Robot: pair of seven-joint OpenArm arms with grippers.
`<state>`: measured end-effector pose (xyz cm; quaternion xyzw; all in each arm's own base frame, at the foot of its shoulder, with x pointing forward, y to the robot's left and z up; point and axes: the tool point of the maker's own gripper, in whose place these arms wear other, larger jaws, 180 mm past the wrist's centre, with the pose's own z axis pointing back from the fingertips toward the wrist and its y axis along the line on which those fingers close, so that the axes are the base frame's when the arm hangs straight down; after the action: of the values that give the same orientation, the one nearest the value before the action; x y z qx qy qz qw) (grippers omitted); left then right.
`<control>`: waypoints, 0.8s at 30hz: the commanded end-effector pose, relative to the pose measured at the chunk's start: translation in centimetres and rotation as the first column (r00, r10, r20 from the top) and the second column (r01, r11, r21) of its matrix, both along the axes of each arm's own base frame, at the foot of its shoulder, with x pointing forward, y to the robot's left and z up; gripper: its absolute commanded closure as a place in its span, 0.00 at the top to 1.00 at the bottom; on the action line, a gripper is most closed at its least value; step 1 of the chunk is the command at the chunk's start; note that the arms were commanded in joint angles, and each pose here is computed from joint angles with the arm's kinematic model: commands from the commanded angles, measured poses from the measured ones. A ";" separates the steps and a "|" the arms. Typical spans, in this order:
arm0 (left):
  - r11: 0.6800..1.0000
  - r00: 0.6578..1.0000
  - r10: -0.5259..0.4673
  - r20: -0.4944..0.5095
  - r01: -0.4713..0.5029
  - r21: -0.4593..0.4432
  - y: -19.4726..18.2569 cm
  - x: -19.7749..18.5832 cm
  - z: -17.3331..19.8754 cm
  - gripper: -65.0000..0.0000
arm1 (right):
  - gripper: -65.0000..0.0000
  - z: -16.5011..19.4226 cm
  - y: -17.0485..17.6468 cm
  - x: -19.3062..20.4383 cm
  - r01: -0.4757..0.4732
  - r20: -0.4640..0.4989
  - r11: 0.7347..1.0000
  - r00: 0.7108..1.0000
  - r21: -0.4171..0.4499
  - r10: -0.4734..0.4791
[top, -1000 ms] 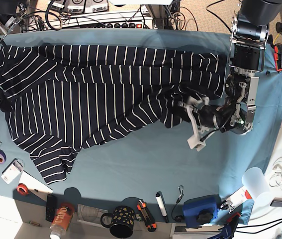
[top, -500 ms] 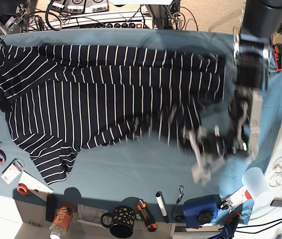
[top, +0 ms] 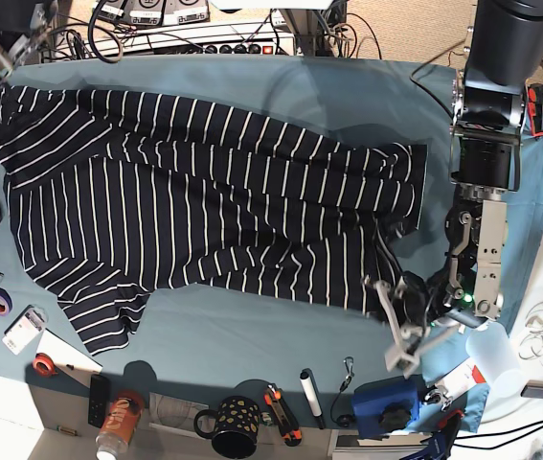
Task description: Layout the t-shirt on the table in an organized manner, then fold the t-shirt properly
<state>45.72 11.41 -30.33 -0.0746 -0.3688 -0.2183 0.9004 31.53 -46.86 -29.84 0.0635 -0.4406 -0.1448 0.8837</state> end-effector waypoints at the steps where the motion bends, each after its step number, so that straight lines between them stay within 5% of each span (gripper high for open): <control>1: 1.000 0.996 0.016 0.090 -0.017 0.007 0.9 1.6 2.7 0.00 | 0.34 3.8 -1.4 1.5 0.016 0.105 0.999 0.994 -0.051 -0.011; 8: 1.000 0.995 0.023 0.101 -0.025 0.012 1.7 1.8 2.8 0.00 | 0.34 5.9 -2.0 4.5 0.046 0.139 0.984 0.990 -0.172 -0.022; 17: 0.999 0.993 0.016 0.115 -0.013 -0.030 1.0 1.9 3.2 0.00 | 0.34 1.4 1.2 6.4 -0.076 -0.066 0.950 0.996 -0.302 0.059; 21: 0.999 0.993 0.025 0.112 -0.021 -0.031 1.2 1.9 3.2 0.43 | 0.34 -0.5 2.9 6.7 -0.099 -0.090 0.953 0.993 -0.288 0.076; 24: 0.995 0.992 0.090 0.090 -0.086 -0.042 1.8 2.0 3.0 0.51 | 0.34 -1.4 4.3 7.1 -0.110 -0.089 0.960 0.992 -0.259 0.090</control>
<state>46.36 12.98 -29.82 -0.0696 -0.3851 -0.1754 0.9034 37.63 -41.28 -33.89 -0.0217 -0.3893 -0.0440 0.9198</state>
